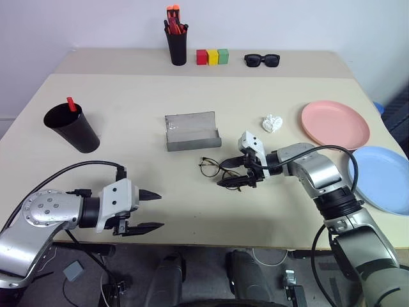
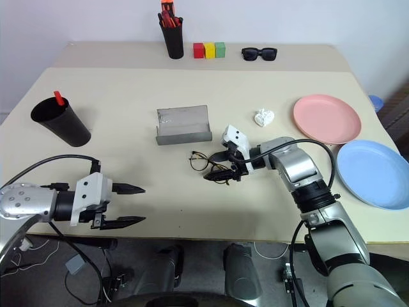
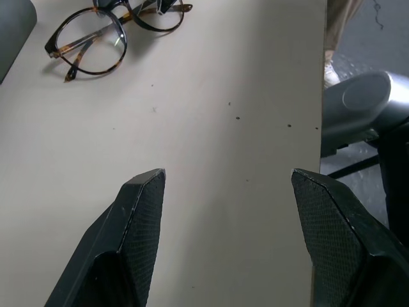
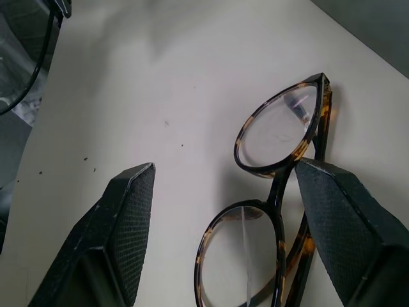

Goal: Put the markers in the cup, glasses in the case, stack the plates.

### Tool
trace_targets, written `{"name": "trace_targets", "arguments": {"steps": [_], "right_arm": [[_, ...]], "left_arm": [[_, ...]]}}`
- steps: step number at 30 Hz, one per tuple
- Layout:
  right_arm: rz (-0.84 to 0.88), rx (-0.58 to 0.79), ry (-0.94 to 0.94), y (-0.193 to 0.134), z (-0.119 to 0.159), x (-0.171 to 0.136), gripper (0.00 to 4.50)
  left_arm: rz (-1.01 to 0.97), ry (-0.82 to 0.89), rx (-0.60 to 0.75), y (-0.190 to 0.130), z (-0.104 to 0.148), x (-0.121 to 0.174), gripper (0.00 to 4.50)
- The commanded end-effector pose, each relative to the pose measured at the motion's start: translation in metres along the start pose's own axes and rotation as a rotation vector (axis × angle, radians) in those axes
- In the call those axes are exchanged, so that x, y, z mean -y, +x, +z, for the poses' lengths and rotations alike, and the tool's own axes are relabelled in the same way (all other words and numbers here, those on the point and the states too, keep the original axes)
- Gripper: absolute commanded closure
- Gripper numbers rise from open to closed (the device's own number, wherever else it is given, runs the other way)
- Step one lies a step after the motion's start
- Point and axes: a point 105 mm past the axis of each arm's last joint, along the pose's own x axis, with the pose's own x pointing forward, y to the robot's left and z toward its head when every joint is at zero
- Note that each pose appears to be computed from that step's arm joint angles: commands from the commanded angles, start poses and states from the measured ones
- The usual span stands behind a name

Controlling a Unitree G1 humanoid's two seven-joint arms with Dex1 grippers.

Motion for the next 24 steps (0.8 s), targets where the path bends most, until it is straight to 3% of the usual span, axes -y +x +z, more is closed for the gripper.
{"name": "trace_targets", "arguments": {"steps": [1,12,15,19,24], "right_arm": [[0.026,0.010,-0.055,0.0024,0.0126,-0.0054,0.96],[0.043,0.007,-0.060,0.0092,0.0117,-0.0081,0.96],[0.043,0.008,-0.062,0.0102,0.0113,-0.0085,2.26],[0.042,0.012,-0.062,0.0116,0.0114,-0.0083,4.47],[0.038,0.013,-0.066,0.0116,0.0109,-0.0082,4.49]], "left_arm": [[0.002,0.030,-0.005,-0.0002,0.0045,0.0012,1.32],[0.018,0.018,0.000,0.0012,0.0060,0.0010,1.32],[0.021,0.015,-0.001,0.0015,0.0058,0.0016,1.26],[0.026,0.013,-0.003,0.0022,0.0053,0.0016,1.26],[0.031,0.012,-0.004,0.0028,0.0049,0.0006,1.26]]}}
